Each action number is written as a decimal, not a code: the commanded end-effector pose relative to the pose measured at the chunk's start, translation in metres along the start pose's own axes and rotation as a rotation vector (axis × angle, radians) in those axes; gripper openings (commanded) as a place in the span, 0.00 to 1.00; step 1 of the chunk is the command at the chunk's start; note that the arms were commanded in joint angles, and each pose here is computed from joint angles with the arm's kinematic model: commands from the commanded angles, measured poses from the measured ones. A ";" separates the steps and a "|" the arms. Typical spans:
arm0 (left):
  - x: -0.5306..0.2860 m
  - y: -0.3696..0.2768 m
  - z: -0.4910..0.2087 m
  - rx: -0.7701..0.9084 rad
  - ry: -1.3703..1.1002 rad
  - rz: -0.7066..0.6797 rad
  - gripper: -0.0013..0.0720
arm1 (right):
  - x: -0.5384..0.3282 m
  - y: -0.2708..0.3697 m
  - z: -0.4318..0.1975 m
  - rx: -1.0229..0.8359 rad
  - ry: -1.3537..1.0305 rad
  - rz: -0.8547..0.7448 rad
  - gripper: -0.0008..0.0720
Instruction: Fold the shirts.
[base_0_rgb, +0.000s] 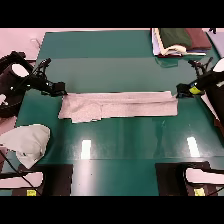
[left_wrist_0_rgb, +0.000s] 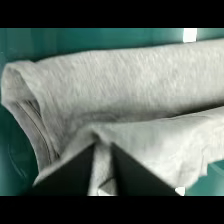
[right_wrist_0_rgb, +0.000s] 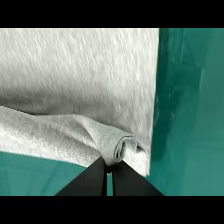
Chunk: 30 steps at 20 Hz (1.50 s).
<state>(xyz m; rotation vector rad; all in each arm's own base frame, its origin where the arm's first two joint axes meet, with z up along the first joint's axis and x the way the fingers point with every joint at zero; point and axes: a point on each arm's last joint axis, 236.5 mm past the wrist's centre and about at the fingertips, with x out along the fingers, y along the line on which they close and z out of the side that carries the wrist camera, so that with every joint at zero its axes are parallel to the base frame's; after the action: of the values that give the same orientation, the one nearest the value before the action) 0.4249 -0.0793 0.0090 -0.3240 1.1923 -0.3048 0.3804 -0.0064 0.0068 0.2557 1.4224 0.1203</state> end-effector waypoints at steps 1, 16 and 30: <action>0.004 0.005 0.026 -0.035 -0.074 0.012 0.77 | 0.009 0.016 0.036 0.048 -0.032 0.117 0.45; 0.036 -0.127 0.015 0.122 -0.068 -0.177 0.05 | 0.077 -0.034 -0.030 0.341 0.071 0.533 0.66; 0.159 -0.245 -0.045 0.264 0.107 -0.263 0.05 | -0.088 0.101 0.050 -0.134 -0.278 0.495 0.03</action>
<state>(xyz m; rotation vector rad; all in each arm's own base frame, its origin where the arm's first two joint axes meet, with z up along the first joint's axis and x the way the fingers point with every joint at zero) 0.4290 -0.3468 -0.0275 -0.2434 1.1692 -0.6834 0.4217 0.0412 0.0590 0.5621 1.1475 0.5223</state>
